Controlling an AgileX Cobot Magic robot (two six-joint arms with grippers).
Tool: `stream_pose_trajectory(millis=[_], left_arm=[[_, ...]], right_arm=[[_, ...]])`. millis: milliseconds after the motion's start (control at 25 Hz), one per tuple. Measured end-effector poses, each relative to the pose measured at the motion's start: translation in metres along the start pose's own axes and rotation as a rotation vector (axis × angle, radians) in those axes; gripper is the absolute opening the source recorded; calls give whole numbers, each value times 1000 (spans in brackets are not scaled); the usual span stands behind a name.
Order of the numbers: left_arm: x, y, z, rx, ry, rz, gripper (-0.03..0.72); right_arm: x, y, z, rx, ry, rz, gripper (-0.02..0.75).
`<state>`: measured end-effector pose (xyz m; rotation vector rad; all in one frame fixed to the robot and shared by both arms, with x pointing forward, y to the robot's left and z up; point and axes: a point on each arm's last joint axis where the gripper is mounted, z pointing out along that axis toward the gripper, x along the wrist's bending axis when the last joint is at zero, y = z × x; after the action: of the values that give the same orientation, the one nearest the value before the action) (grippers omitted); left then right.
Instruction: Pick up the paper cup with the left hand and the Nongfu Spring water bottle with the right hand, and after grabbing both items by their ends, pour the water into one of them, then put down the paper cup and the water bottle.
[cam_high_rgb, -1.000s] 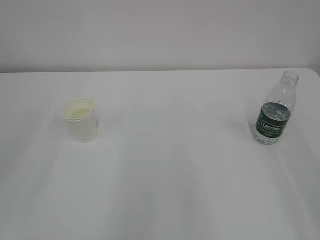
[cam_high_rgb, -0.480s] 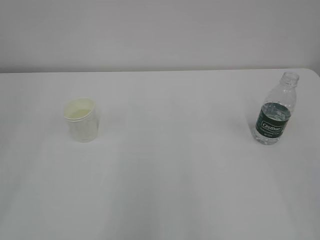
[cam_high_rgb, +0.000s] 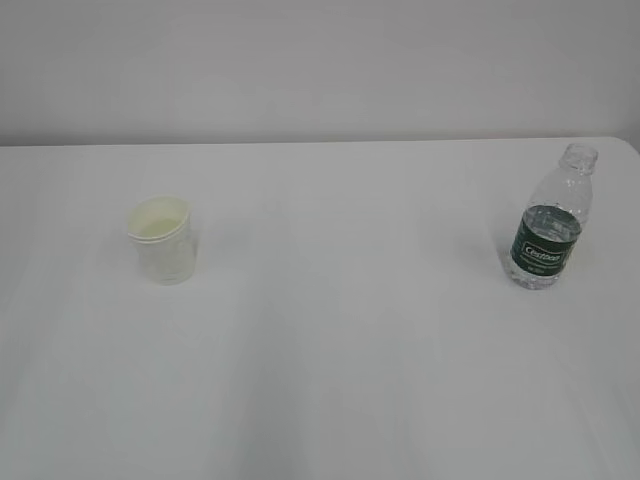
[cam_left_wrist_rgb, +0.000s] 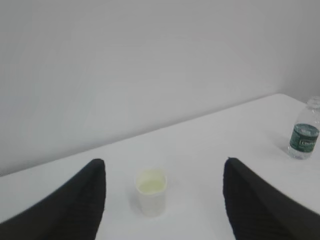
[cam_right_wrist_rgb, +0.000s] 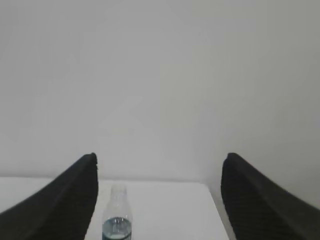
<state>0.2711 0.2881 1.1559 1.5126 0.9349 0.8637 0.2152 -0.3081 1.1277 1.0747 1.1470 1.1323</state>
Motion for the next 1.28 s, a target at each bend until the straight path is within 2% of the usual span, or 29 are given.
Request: stream_pose_trajectory(millis=[200, 520, 760, 1040, 1200, 1280], left_arm=[[0, -14, -16, 87, 2, -2, 524], [1, -26, -45, 65, 6, -3, 503], [1, -33, -51, 104, 8, -3, 493], [1, -52, -49, 235, 9, -31, 491], [0, -71, -53, 241, 17, -93, 488], [0, -78, -52, 279, 23, -112, 488]], right_arm=[[-2, -5, -7, 132, -2, 7, 585], [1, -16, -11, 273, 24, 31, 585], [2, -24, -14, 367, 35, 39, 585], [4, -36, -15, 471, 49, 43, 585], [5, -43, -13, 516, 53, 42, 585], [6, -46, -12, 527, 54, 41, 585]])
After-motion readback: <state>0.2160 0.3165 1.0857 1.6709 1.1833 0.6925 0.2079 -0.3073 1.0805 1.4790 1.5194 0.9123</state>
